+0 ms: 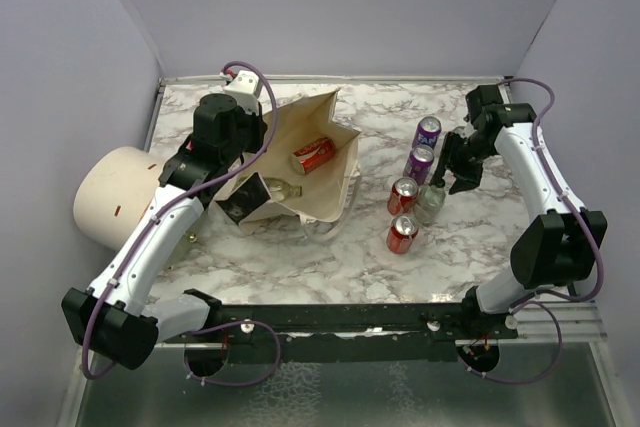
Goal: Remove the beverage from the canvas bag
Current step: Adjust the drink at the center of the board.
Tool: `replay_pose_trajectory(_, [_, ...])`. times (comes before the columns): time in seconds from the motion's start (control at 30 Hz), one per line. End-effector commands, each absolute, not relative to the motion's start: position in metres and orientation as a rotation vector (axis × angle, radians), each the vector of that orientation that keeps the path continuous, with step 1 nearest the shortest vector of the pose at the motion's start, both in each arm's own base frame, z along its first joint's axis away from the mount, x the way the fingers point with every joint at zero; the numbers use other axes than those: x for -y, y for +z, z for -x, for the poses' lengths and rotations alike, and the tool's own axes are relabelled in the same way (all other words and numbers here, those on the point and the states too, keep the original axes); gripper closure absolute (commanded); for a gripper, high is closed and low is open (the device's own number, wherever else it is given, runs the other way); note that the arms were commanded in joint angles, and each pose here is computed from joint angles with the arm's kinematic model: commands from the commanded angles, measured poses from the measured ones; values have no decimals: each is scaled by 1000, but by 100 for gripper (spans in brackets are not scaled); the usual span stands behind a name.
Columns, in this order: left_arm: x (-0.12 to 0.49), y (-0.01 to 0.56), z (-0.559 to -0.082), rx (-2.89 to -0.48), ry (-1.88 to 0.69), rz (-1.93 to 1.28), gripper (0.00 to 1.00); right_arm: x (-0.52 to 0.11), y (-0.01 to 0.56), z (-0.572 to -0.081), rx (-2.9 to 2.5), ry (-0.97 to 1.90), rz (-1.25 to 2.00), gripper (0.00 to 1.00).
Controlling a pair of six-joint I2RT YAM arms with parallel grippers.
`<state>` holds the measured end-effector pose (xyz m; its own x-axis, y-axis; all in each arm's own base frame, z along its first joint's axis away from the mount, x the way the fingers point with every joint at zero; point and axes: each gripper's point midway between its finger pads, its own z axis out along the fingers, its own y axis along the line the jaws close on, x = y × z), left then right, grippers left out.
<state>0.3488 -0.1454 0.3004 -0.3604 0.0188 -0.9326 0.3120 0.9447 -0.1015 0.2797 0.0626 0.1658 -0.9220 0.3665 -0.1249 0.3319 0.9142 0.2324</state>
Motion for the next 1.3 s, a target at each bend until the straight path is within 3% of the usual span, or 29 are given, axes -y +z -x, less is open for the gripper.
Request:
replay_pose_trajectory(0.0, [149, 343, -351, -1807, -349, -237, 100, -72, 171, -290, -2881, 395, -441, 45])
replay_pose_trajectory(0.3, [141, 351, -345, -1786, -329, -213, 100, -60, 199, -310, -2763, 317, -316, 31])
replay_pose_trajectory(0.5, [145, 363, -344, -1735, -362, -208, 100, -29, 237, -319, -2590, 105, -240, 1])
replay_pose_trajectory(0.53, [147, 365, -344, -1726, -375, -212, 100, -27, 240, -320, -2562, 90, -219, 0])
replay_pose_trajectory(0.73, [151, 373, -342, -1686, -413, -212, 100, -39, 263, -331, -2404, 193, -136, 0])
replay_pose_trajectory(0.97, [154, 383, -329, -1630, -463, -233, 100, -87, 349, -349, -2020, 528, -13, 0])
replay_pose_trajectory(1.1, [158, 392, -319, -1587, -499, -261, 100, -138, 350, -344, -2013, 726, 184, 0])
replay_pose_trajectory(1.27, [156, 392, -314, -1571, -501, -269, 100, -226, 359, -319, -1874, 697, 543, 0])
